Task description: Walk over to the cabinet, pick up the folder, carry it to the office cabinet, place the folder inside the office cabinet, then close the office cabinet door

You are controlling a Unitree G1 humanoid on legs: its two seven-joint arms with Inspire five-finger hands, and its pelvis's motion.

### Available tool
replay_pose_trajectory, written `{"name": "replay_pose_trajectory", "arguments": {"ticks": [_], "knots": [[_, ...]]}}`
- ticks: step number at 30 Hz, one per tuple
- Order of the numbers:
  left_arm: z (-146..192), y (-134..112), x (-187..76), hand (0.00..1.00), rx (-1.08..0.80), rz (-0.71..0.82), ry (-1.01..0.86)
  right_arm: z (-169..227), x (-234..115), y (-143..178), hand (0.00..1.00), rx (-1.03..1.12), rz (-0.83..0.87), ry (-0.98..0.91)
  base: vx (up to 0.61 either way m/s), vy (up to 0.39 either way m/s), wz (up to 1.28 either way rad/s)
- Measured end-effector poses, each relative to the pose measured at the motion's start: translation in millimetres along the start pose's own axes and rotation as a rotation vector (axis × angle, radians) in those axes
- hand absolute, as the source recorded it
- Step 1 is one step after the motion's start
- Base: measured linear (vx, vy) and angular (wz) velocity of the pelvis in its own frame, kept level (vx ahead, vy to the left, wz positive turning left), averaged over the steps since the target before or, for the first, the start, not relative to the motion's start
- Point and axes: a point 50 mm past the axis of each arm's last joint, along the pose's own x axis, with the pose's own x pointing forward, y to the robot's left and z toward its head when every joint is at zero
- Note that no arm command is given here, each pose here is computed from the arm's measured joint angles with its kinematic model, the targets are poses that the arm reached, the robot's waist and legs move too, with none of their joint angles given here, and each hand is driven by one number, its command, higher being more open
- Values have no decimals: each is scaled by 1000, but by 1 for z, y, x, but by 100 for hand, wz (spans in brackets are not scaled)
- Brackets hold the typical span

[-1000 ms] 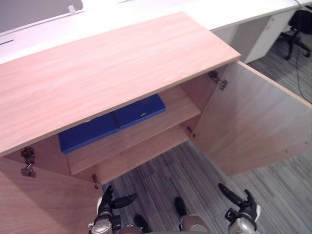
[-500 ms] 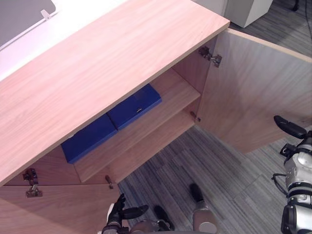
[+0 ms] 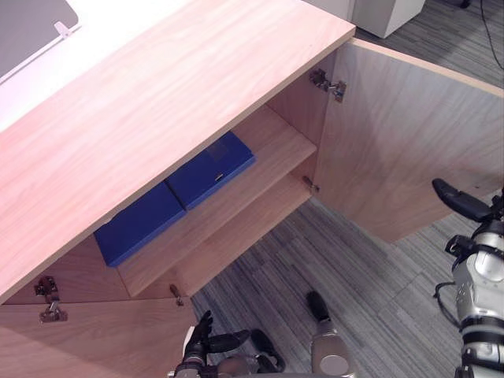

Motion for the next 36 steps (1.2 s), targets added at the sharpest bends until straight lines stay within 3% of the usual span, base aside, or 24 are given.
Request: {"name": "replay_pose_trajectory", "arguments": {"ticks": [12,20,21,25,28,32,36], "knots": [[17,11,11,100,78,18,-26,-37,-168,65,100,131,403,224,-54,-70,-19],[29,12,18,100,108,33,-45,-33,-239,123,100,187,791,325,-125,-42,33],[32,11,18,100,108,31,-57,-32,-238,129,100,183,832,307,-148,-35,74],[40,16,20,100,115,59,-83,9,-211,187,100,137,1069,-54,-94,-54,96],[41,24,19,100,119,81,-85,33,-171,220,100,102,1059,-250,-19,-32,102],[48,26,20,100,67,93,-111,6,-86,220,100,82,753,-50,47,38,93],[49,30,19,100,42,103,-119,-24,-67,217,100,74,671,130,70,66,24]]}}
